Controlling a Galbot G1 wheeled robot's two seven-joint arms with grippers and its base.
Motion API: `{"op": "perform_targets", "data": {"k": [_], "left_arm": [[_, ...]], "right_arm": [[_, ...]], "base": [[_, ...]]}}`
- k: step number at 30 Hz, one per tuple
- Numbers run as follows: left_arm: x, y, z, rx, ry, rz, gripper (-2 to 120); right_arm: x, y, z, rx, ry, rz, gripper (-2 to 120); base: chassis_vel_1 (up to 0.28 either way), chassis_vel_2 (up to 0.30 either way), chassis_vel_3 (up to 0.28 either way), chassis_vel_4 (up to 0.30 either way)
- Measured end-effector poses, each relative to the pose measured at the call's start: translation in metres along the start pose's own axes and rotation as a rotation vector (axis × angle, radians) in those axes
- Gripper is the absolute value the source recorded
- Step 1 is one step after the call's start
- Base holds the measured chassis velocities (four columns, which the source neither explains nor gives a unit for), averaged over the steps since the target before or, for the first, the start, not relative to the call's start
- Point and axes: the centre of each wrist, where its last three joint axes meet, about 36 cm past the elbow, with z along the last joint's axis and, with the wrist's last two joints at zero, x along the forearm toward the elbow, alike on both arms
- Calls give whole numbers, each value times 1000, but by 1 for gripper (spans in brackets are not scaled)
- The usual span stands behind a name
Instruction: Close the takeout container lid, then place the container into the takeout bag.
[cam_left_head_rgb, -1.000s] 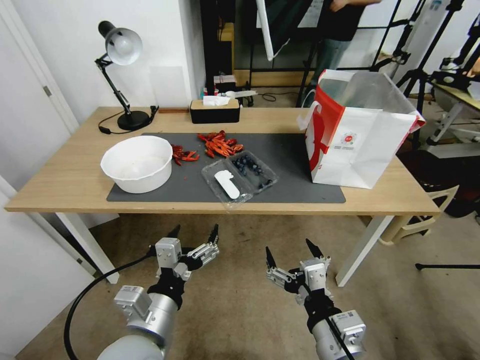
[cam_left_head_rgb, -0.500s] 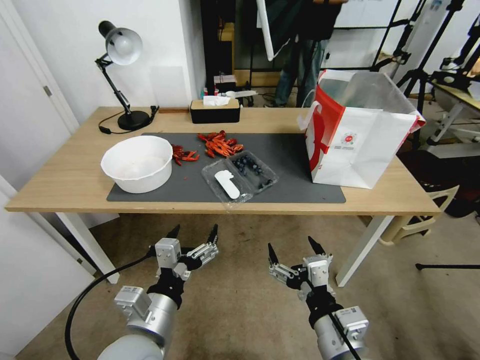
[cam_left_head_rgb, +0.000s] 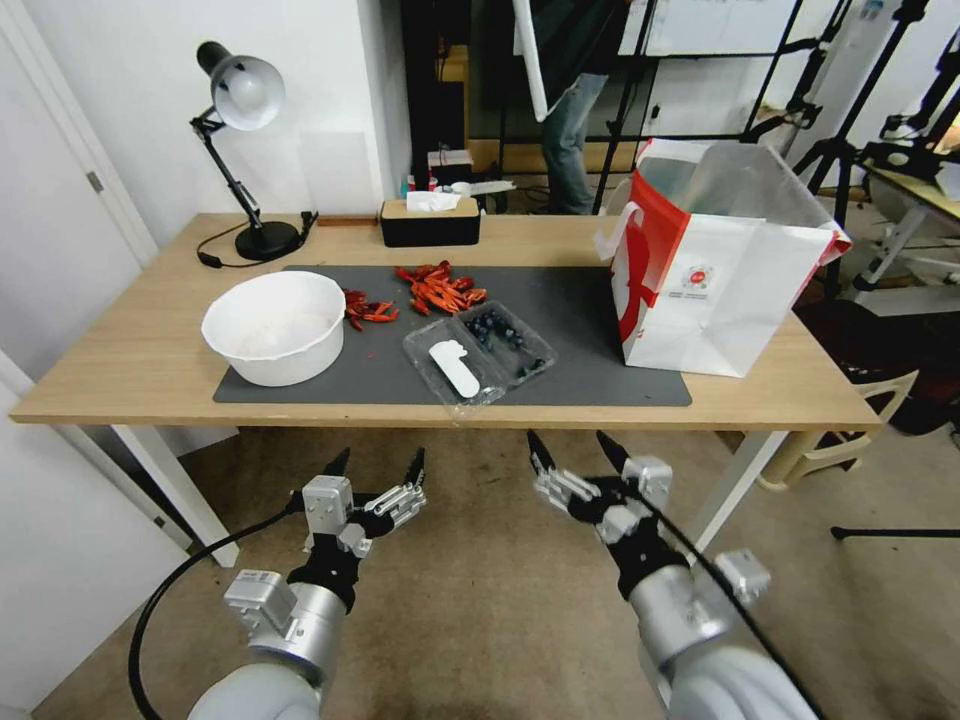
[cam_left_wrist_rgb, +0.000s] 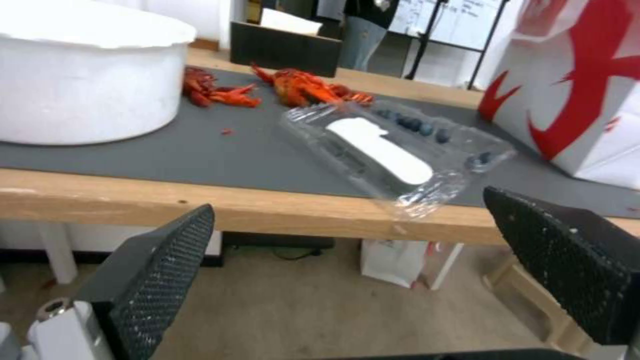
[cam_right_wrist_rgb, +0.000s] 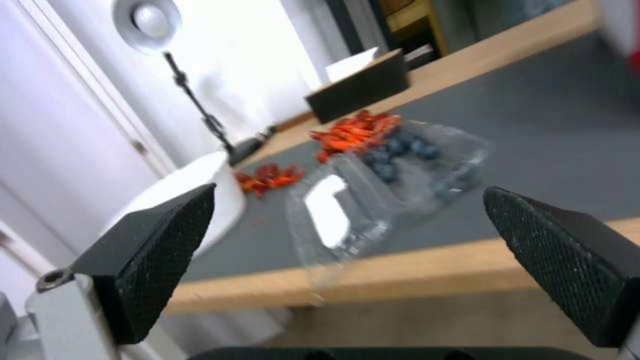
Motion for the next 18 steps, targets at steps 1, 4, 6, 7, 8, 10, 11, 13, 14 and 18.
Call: {"op": "perform_targets", "data": {"k": [1,4,6,7,8,10,11,13,14,18], "left_arm": [[0,0,0,0,0,0,100],[-2,3,3,-5,-5,-13,100],[-5,9,7,-11,-10,-31,100],[-6,12,9,-15,-9,-41,100],[-6,12,9,-15,-9,-41,100],[-8,17,11,-22,-10,-49,100],[-8,19,12,-23,-10,-49,100],[-8,19,12,-24,-11,-50,100],[-8,19,12,-24,-11,-50,100],[-9,22,13,-28,-13,-51,100]], "right_arm": [[0,0,0,0,0,0,100],[-16,-8,-2,-61,-3,-35,100],[-34,-21,2,-112,13,-60,100],[-43,-27,4,-125,27,-67,100],[-43,-27,4,-125,27,-67,100],[-55,-36,9,-132,56,-74,100],[-58,-37,10,-131,62,-76,100],[-59,-38,11,-131,66,-77,100],[-59,-38,11,-131,66,-77,100],[-65,-43,13,-128,83,-79,100]], "base": [[0,0,0,0],[0,0,0,0],[0,0,0,0],[0,0,0,0],[0,0,0,0],[0,0,0,0],[0,0,0,0],[0,0,0,0],[0,0,0,0],[0,0,0,0]]}}
